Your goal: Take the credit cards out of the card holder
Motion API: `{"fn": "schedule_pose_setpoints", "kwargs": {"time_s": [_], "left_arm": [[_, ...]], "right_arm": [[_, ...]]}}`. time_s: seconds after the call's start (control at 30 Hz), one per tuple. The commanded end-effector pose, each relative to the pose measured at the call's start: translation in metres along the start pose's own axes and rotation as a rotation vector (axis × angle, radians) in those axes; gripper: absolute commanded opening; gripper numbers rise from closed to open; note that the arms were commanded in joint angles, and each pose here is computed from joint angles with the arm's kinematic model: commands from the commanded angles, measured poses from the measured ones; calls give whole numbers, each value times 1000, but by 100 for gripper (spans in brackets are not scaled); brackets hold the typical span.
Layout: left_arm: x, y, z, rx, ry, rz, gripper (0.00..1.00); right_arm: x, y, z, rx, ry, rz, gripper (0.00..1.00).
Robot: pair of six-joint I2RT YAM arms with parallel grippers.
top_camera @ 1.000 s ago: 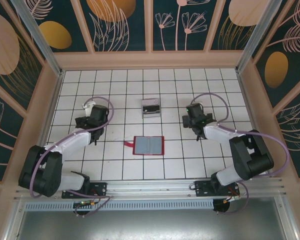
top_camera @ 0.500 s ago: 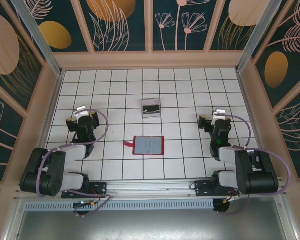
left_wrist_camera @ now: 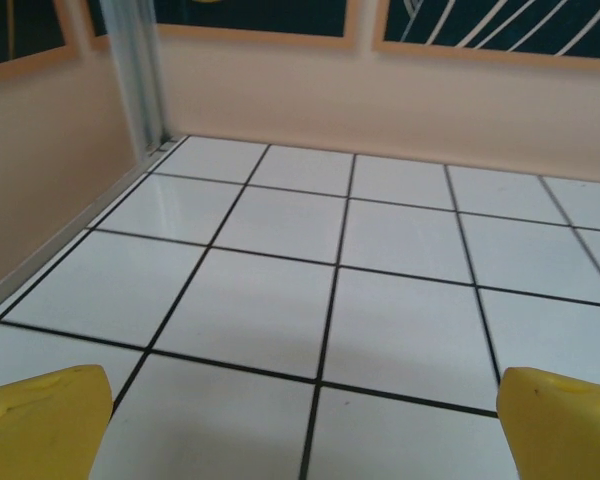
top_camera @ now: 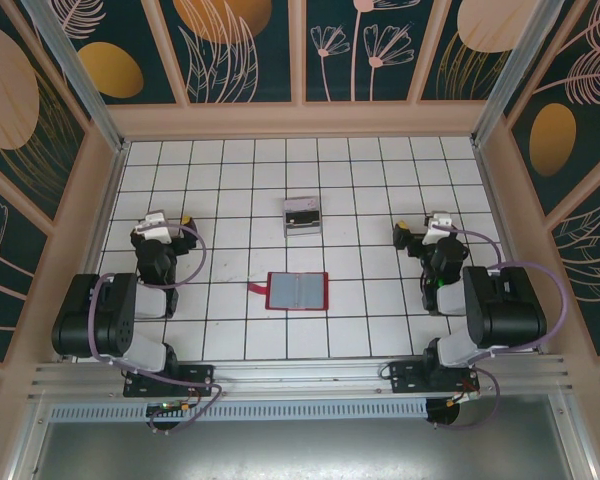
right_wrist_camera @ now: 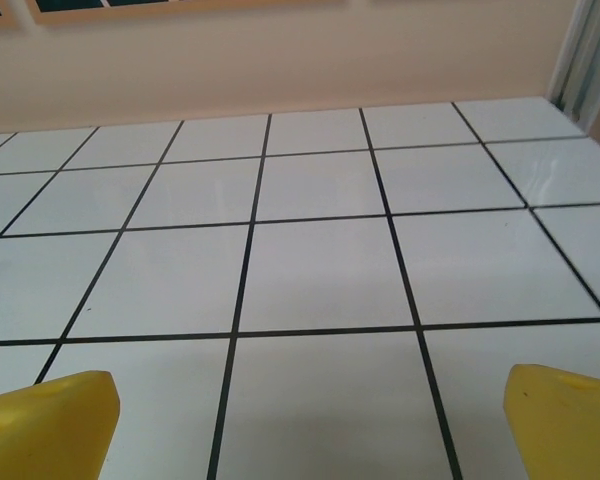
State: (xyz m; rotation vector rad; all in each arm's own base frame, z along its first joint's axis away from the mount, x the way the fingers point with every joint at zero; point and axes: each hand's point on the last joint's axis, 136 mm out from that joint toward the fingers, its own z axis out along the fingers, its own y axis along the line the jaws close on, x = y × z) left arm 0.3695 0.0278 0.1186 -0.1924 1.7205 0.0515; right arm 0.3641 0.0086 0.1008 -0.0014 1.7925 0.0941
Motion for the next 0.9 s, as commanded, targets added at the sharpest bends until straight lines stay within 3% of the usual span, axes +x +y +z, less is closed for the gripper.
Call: {"fn": "schedule_pose_setpoints", "kwargs": {"time_s": [0.0,0.87], "left_arm": [[-17,-10,4,58,-63,1,99],[-17,-12,4,53,-58,14,99]], "right_arm": [[-24,-2,4,-15,-90,26,99],[-23,-14,8,53,-76,56,99]]}}
